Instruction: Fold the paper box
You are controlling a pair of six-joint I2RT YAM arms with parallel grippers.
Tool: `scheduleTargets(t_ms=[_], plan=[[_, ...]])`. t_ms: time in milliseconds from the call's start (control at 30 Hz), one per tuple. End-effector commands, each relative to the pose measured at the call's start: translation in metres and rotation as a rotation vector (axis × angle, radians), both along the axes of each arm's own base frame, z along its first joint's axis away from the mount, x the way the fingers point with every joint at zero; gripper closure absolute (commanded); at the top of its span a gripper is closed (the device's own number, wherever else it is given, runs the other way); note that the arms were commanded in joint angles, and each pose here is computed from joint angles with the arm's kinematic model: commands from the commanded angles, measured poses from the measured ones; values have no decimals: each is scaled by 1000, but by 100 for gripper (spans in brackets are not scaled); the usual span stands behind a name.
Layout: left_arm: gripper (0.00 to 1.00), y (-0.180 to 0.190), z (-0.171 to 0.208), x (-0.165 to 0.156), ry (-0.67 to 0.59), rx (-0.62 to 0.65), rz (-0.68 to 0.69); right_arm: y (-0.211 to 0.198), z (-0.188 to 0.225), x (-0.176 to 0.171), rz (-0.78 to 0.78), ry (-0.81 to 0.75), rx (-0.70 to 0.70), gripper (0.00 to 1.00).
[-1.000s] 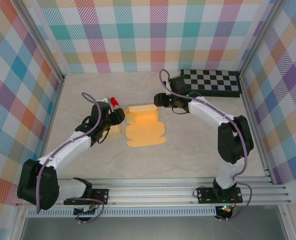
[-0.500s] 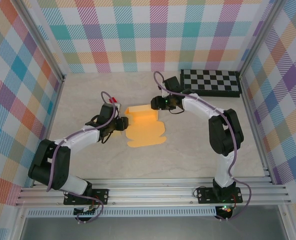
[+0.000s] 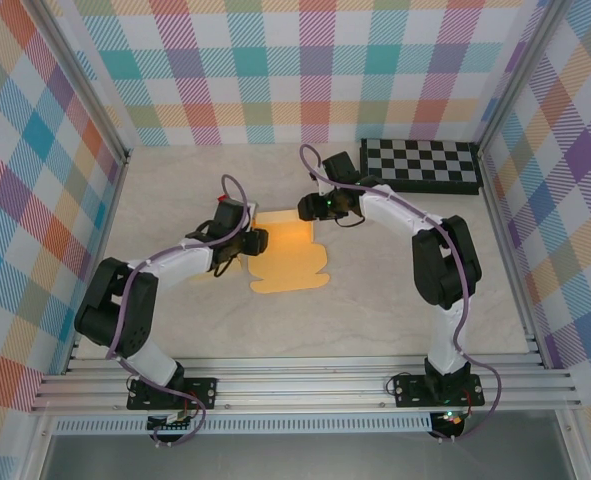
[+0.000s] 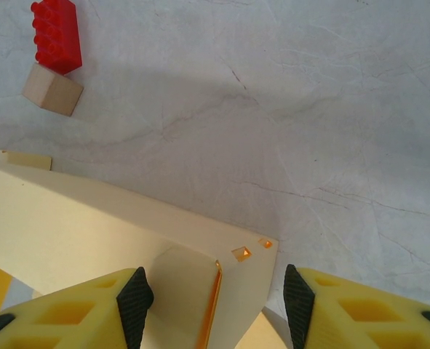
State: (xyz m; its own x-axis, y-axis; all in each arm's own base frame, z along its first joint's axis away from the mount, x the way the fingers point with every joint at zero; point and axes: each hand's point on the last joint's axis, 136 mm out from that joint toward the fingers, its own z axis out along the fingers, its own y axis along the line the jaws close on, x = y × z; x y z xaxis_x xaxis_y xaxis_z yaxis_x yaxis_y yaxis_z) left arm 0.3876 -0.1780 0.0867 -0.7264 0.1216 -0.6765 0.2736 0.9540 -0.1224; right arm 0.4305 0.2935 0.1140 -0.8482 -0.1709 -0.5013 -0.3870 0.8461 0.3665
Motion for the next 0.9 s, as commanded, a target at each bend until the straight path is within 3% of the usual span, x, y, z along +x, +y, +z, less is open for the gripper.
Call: scheduleTargets(t_ms=[0,133,333,600,867], plan=[[49,-23,4,7,-43,8,-51,-1,-17,-14,41,59,-43,47],[60,-36,-10,5,-25,30,-77,-3,-16,-17,43,60,-41,47],[52,-52,-14,-6,-35,71,-123,-8,-13,-19,50,51,-64,47],[49,-6,-34,9,-33,258,32,-11,-15,-19,56,47,-80,47],[46,-12,-23,23,-107,209,2,-11,-15,-17,70,46,-88,47]])
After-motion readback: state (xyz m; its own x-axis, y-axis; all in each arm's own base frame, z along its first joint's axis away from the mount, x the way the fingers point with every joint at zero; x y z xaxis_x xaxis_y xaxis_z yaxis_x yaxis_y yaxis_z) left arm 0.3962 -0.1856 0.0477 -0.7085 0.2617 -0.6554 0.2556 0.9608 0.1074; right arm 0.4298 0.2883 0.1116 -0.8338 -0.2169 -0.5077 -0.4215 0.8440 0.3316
